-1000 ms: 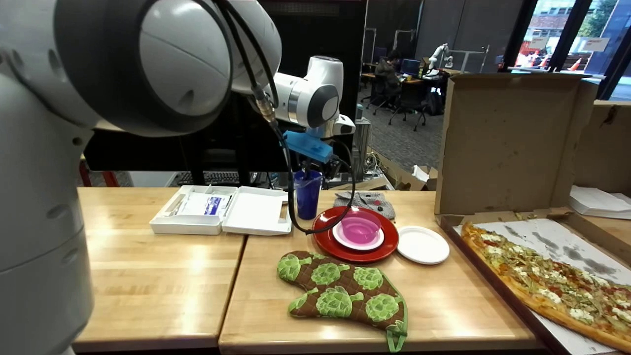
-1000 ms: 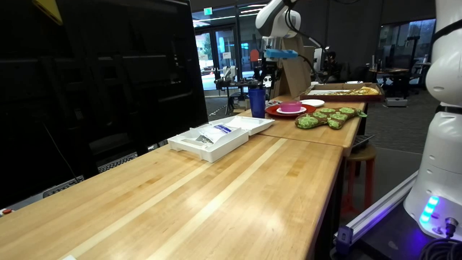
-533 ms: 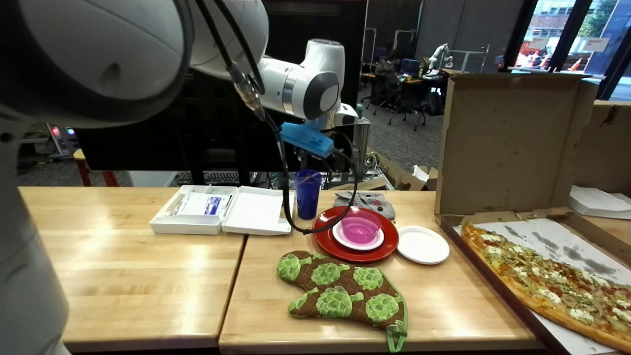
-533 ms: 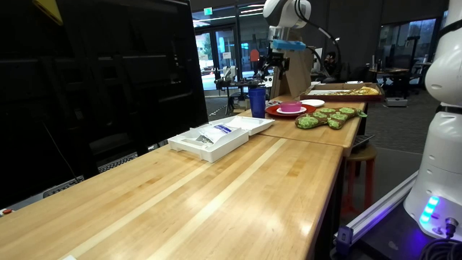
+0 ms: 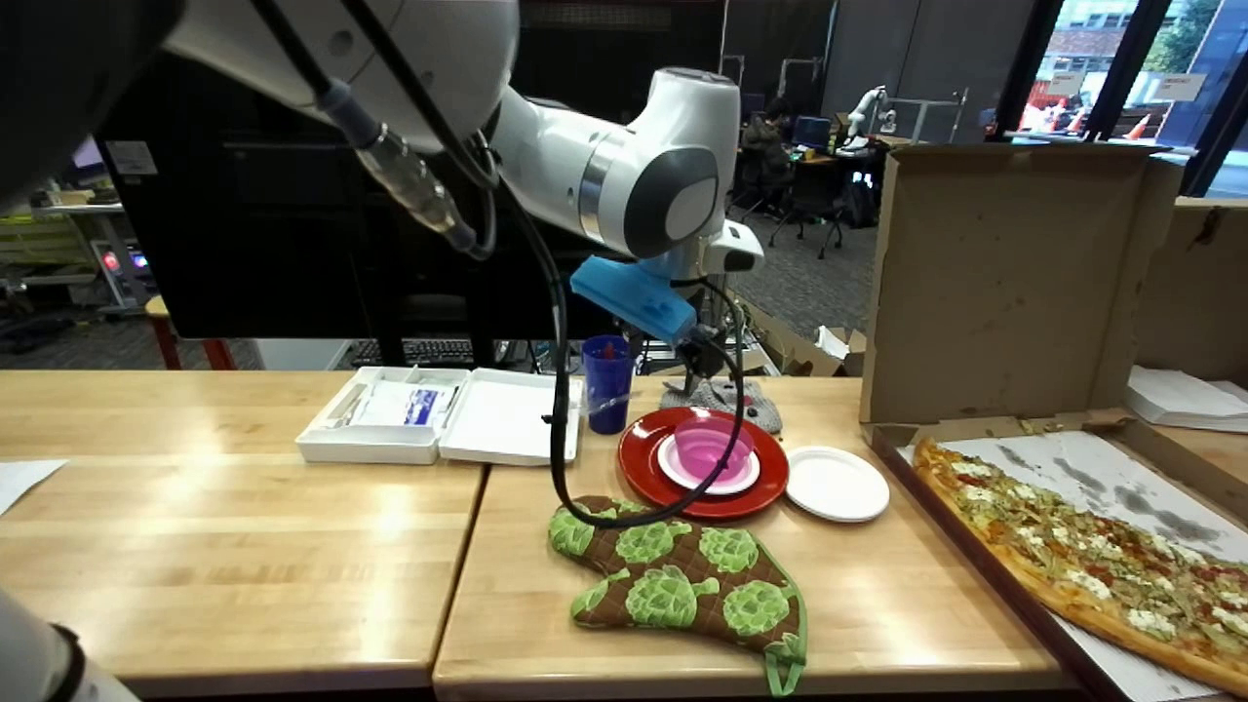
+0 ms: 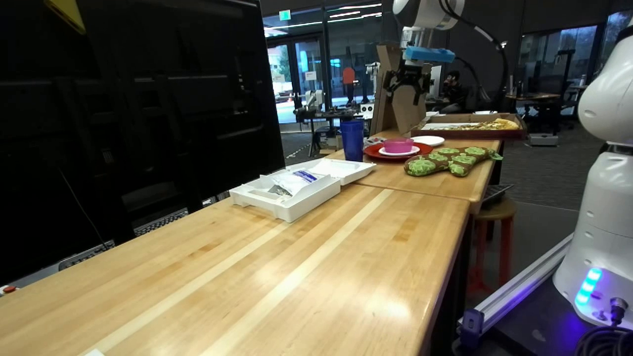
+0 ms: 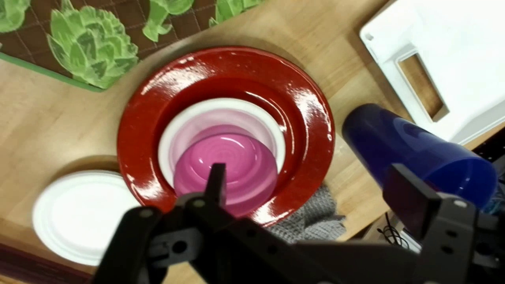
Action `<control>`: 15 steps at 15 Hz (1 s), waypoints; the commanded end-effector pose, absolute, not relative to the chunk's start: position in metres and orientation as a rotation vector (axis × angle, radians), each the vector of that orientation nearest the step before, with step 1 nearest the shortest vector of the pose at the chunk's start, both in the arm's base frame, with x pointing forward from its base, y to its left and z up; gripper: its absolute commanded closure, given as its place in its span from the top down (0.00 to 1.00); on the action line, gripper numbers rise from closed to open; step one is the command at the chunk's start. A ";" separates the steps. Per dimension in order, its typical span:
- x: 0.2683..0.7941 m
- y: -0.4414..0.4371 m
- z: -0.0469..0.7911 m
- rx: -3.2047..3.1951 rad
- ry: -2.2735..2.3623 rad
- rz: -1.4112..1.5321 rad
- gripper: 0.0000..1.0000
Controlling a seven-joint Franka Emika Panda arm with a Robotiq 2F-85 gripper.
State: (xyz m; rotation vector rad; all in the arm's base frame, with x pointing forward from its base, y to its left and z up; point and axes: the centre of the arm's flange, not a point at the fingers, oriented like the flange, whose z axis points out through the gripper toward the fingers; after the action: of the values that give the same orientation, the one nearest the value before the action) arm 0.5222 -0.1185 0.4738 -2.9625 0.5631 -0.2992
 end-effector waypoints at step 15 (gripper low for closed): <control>0.528 -0.138 0.430 -2.748 0.779 -0.271 1.00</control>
State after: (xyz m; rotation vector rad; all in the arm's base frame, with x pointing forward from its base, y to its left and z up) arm 0.5060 -0.1369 0.4419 -2.8551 0.6630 -0.2671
